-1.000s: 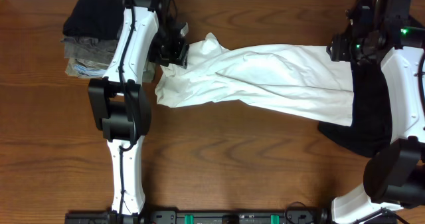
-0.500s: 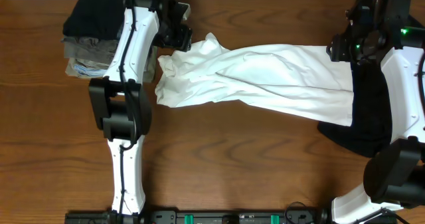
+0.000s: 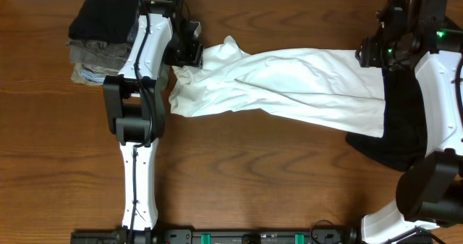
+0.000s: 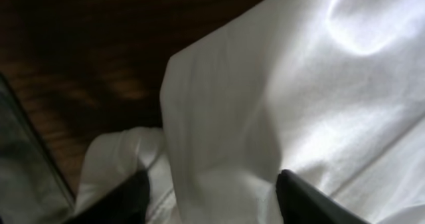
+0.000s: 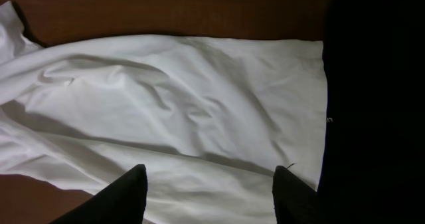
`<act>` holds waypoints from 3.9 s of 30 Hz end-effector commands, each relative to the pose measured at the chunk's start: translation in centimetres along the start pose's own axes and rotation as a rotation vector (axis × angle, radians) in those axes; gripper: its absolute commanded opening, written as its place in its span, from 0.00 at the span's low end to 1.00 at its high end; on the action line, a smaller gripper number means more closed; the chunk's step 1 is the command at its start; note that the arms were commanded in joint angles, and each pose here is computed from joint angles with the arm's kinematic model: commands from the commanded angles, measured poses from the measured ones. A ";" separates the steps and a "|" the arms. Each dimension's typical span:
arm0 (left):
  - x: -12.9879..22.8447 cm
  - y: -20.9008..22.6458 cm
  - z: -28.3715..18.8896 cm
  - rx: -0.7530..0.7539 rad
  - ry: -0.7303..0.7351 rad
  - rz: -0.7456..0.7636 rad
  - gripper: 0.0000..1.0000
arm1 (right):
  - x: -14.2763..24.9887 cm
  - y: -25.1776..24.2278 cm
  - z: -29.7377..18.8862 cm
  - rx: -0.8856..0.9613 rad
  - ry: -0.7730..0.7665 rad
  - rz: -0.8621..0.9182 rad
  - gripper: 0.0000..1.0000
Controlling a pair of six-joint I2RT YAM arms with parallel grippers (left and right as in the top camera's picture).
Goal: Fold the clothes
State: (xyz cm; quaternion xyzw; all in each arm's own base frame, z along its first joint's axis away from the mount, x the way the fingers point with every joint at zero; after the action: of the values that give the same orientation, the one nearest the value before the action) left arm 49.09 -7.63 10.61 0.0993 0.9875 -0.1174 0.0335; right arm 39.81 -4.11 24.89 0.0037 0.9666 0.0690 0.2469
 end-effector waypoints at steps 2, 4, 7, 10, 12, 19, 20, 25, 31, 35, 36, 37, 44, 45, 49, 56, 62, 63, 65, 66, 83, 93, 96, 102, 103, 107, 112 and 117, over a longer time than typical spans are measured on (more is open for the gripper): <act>-0.4 -0.3 -0.8 0.018 -0.029 -0.019 0.40 | -0.1 0.3 0.0 -0.007 -0.006 -0.021 0.59; -0.8 -0.7 -1.6 0.040 -0.055 -0.020 0.24 | -0.1 0.3 0.4 -0.008 0.001 -0.019 0.60; -1.0 -1.5 -2.6 0.106 -0.083 -0.010 0.12 | 0.0 0.1 1.1 -0.010 0.019 -0.015 0.59; -0.3 -2.0 -3.5 0.134 -0.059 -0.017 0.06 | 0.2 0.0 1.7 -0.012 0.039 -0.011 0.57; 0.1 -2.2 -4.1 0.135 -0.042 -0.020 0.06 | 0.3 0.0 2.0 -0.012 0.046 -0.010 0.56; 0.2 -3.1 -8.5 0.126 -0.139 0.033 0.06 | -0.4 -0.2 2.1 -0.008 0.006 -0.017 0.57; 0.2 -3.3 -9.4 0.123 -0.165 0.044 0.06 | -0.4 -0.2 2.1 -0.008 0.005 -0.018 0.57; 0.8 -4.4 -13.5 0.113 -0.255 0.090 0.06 | -0.4 -0.2 2.1 -0.008 0.004 -0.018 0.57; 2.2 -4.8 -13.2 0.120 -0.171 0.103 0.06 | -0.4 -0.2 2.1 -0.008 0.007 -0.017 0.56; 3.1 -5.7 -12.1 0.128 -0.105 0.145 0.06 | -0.5 -0.1 2.1 -0.009 0.002 -0.019 0.57; 3.4 -6.1 -11.9 0.131 -0.084 0.164 0.06 | -0.5 -0.2 2.1 -0.008 0.001 -0.019 0.57; 3.7 -6.5 -11.7 0.134 -0.062 0.183 0.05 | -0.5 -0.2 2.1 -0.008 0.000 -0.019 0.57; 5.2 -7.3 -8.9 0.054 0.059 0.244 0.16 | -0.4 -0.2 2.1 -0.008 0.005 -0.018 0.57; 5.5 -7.0 -8.3 0.017 0.087 0.245 0.23 | -0.4 -0.2 2.1 -0.008 0.006 -0.018 0.57; 6.5 -5.6 -6.9 -0.065 0.161 0.230 0.30 | -0.4 -0.2 2.1 -0.008 0.007 -0.020 0.57; 6.8 -3.9 -6.8 -0.084 0.179 0.195 0.41 | -0.4 -0.1 2.1 -0.016 0.007 -0.021 0.58; 4.9 -3.8 -6.6 -0.082 0.064 0.211 0.60 | -0.4 -0.1 2.1 -0.016 0.006 -0.021 0.58; 4.3 -4.1 -6.6 -0.063 0.026 0.217 0.61 | -0.4 -0.1 2.1 -0.016 0.006 -0.021 0.58; 3.3 -4.5 -6.6 -0.019 -0.044 0.232 0.61 | -0.4 -0.1 2.1 -0.016 0.006 -0.021 0.58; 2.7 -4.7 -6.6 -0.005 -0.077 0.239 0.62 | -0.4 -0.1 2.1 -0.017 0.006 -0.021 0.58; 1.3 -4.2 -0.4 0.092 -0.044 0.233 0.64 | -0.4 0.2 2.1 -0.046 0.004 -0.013 0.58; 0.5 -4.4 -1.3 0.095 -0.087 0.223 0.09 | -0.4 0.2 2.1 -0.045 0.002 -0.014 0.58; 0.1 -4.8 -3.1 0.091 -0.131 0.219 0.06 | -0.5 0.2 2.1 -0.044 0.000 -0.014 0.59; 0.0 -6.1 -8.8 0.075 -0.250 0.253 0.06 | -0.5 0.2 2.1 -0.044 -0.003 -0.015 0.59; 0.1 -6.3 -9.9 0.066 -0.272 0.259 0.06 | -0.5 0.2 2.1 -0.044 -0.002 -0.015 0.59; 0.8 -6.7 -12.6 0.031 -0.314 0.266 0.06 | -0.3 0.2 2.1 -0.045 0.008 -0.012 0.59; 2.3 -6.7 -12.5 0.041 -0.232 0.245 0.06 | -0.4 0.2 2.2 -0.044 0.005 -0.025 0.59; 3.0 -6.7 -12.3 0.045 -0.189 0.234 0.06 | -1.0 -0.1 3.0 -0.042 -0.020 -0.038 0.59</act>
State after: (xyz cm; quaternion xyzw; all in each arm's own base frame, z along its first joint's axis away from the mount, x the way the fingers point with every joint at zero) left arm 44.23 -10.50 24.33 0.2047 0.9564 -0.1485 0.1460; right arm 41.67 -4.11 23.45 -0.0066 0.9618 0.0806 0.2614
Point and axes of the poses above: each gripper's point midway between its finger pads, its own z axis out along the fingers, its own y axis along the line the jaws close on, x = y × z, the point moved 8 cm from there along -z, back along the fingers, and after that the axes turned 1 degree about -z, right-handed, at the moved point
